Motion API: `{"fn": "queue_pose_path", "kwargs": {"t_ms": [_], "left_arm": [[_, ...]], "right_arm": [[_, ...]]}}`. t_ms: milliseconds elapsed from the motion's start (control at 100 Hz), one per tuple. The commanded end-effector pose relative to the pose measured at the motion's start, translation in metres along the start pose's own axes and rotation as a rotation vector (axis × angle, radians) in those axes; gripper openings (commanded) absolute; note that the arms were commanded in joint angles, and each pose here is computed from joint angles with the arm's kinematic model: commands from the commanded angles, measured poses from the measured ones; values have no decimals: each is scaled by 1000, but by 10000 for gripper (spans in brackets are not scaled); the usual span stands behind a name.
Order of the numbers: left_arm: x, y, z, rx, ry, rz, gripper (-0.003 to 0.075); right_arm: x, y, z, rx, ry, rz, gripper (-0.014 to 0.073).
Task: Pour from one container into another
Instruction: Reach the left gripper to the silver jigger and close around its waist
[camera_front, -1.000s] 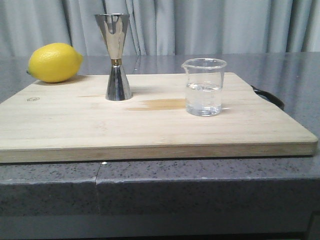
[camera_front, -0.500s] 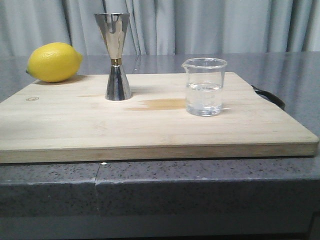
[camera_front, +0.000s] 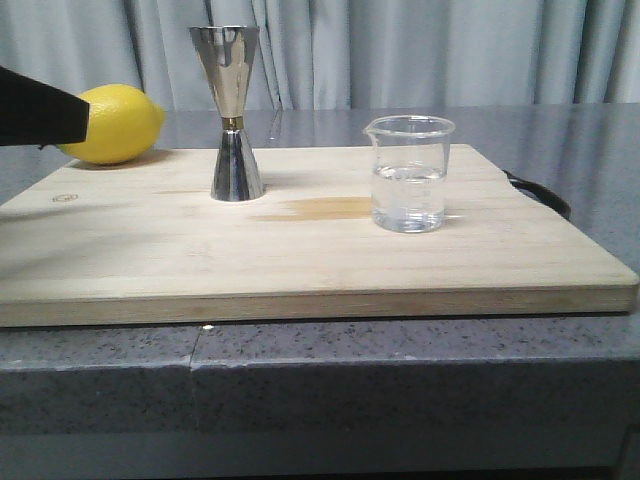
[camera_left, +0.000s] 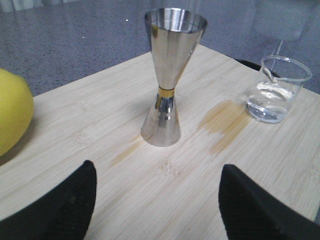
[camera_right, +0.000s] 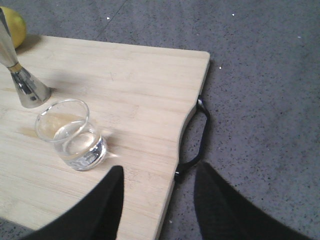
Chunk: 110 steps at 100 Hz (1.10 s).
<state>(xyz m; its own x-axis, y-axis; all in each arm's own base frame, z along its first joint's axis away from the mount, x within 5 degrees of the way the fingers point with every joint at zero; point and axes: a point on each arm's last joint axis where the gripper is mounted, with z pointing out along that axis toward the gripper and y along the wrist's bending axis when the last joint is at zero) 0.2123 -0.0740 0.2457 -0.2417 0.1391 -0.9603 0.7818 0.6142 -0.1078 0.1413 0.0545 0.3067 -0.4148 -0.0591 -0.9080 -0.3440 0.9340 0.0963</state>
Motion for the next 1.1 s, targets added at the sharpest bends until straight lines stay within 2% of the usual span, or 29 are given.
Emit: {"fn": "queue_pose_path", "kwargs": {"t_ms": [0,340,720,1090], "left_arm": [[-19,2,4,53,-118,28,483],[-24,22,40,132,-103,62,483],[-29,25,93,248,-82,79,483],[-35,30,119,293,-93,98,470]], "right_arm": [[-20,1,-4,2,-123,-8,296],[-21,1,-4,2,-131,-8,296],[-21,1,-4,3,-131,-8,296],[-21,1,-4,3,-135,-8,296]]}}
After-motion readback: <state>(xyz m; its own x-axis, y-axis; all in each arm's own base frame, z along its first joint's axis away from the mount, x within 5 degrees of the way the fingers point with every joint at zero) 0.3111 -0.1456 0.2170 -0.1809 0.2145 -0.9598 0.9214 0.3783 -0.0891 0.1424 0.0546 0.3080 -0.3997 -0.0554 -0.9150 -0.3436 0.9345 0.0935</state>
